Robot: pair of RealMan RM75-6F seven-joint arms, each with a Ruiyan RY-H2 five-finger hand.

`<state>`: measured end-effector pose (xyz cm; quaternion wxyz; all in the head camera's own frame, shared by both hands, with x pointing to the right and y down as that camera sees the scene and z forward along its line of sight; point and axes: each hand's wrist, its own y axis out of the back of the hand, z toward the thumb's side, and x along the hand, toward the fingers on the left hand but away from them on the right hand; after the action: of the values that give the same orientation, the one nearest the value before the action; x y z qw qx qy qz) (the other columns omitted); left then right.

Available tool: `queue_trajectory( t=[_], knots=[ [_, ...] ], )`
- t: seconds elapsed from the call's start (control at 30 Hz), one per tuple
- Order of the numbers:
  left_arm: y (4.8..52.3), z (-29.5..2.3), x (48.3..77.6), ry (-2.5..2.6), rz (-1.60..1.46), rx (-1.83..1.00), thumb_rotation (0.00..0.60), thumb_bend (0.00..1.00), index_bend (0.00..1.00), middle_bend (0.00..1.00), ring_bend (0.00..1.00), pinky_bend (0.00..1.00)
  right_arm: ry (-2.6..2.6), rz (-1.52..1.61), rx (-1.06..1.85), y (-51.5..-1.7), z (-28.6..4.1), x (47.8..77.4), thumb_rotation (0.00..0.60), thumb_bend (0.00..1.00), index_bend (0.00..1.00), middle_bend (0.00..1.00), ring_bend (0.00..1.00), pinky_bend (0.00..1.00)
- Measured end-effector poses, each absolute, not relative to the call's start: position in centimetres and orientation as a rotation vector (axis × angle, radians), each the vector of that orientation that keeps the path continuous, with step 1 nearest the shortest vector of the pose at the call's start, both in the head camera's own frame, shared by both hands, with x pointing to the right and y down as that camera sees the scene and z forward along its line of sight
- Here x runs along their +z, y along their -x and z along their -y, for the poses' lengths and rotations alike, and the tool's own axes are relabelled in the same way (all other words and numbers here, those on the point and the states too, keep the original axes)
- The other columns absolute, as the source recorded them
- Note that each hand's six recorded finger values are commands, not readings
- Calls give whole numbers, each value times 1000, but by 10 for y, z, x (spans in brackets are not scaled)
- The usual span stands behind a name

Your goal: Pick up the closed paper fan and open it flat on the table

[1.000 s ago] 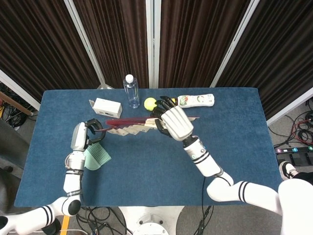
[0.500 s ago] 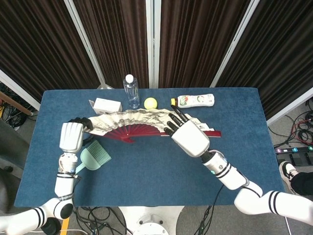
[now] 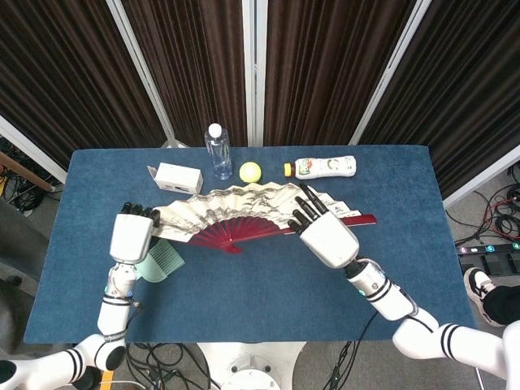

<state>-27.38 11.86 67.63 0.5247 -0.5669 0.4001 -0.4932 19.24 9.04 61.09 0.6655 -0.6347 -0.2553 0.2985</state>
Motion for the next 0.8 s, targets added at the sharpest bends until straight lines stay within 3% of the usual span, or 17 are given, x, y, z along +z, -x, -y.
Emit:
queue_trajectory(
  t=[0.1,0.13,0.17,0.27,0.37,0.53,0.8],
  knots=[
    [269,-129,685,1361,-909,-1172,600,297,507,583,513,425,1464,605,695,-202,-99,627,600,590,436,424,159,7],
    [267,-132,688,1369,-891,-1172,600,267,429,523,468,401,1474,613,705,-205,-103,633,600,547,391,397,135,2],
    [266,-135,691,1381,-868,-1178,600,212,330,431,384,363,1485,620,718,-209,-106,638,600,465,307,345,89,0],
    [261,-142,699,1429,-814,-1205,600,79,183,234,179,264,1537,644,781,-220,-118,658,600,215,55,150,3,0],
    [255,-147,701,1511,-783,-1224,600,22,130,141,79,197,1579,650,868,-231,-125,671,600,30,0,10,0,0],
    [249,-150,697,1663,-701,-1230,600,3,92,74,4,129,1651,643,989,-241,-134,678,600,0,0,0,0,0],
    [257,-147,687,1869,-607,-1245,600,0,85,66,0,115,1781,587,1167,-265,-137,678,600,0,0,0,0,0]
  ],
)
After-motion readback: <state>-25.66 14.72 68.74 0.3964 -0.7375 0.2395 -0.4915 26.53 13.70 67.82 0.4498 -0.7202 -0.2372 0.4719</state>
